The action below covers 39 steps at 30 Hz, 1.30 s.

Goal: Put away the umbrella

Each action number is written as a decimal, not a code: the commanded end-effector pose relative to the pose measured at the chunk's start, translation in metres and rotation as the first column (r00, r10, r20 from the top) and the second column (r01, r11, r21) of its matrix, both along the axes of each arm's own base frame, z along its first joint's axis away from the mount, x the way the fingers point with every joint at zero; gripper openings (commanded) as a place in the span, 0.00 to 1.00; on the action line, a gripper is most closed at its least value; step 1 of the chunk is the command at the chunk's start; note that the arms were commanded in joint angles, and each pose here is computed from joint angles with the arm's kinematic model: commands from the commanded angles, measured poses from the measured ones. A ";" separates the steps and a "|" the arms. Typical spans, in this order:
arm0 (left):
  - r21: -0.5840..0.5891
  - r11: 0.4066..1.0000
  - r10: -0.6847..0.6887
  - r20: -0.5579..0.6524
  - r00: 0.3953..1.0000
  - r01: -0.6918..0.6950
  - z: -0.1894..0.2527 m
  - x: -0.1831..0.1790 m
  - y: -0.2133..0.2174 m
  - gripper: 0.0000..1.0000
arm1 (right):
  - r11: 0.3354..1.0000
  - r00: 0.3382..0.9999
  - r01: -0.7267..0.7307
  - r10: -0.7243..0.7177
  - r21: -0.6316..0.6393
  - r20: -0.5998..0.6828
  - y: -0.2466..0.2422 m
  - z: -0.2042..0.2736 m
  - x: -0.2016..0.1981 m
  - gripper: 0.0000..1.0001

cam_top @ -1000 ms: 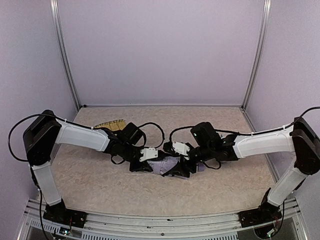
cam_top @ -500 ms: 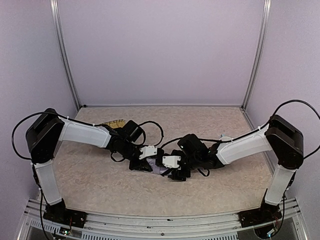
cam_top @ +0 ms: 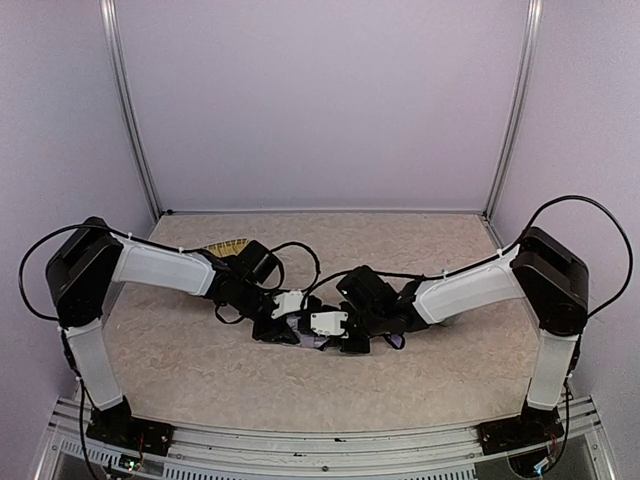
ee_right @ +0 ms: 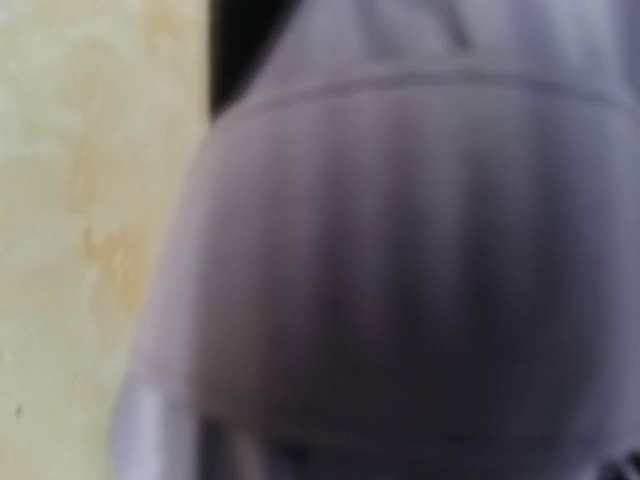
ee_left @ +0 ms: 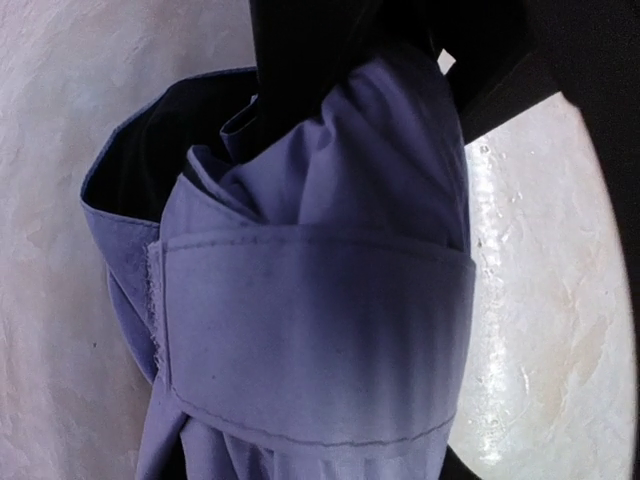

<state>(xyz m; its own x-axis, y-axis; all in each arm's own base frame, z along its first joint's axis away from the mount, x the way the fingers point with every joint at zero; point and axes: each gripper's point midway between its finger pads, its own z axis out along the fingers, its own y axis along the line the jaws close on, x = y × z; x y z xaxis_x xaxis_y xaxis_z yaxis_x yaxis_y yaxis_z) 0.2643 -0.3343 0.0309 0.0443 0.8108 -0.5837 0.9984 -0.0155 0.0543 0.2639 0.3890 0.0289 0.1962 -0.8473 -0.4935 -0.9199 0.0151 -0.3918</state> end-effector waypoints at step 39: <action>-0.916 0.400 0.319 0.097 0.943 -0.041 0.304 -0.030 0.039 0.63 | 0.907 0.898 -0.136 -0.057 0.398 0.437 0.033 0.371 0.052 0.00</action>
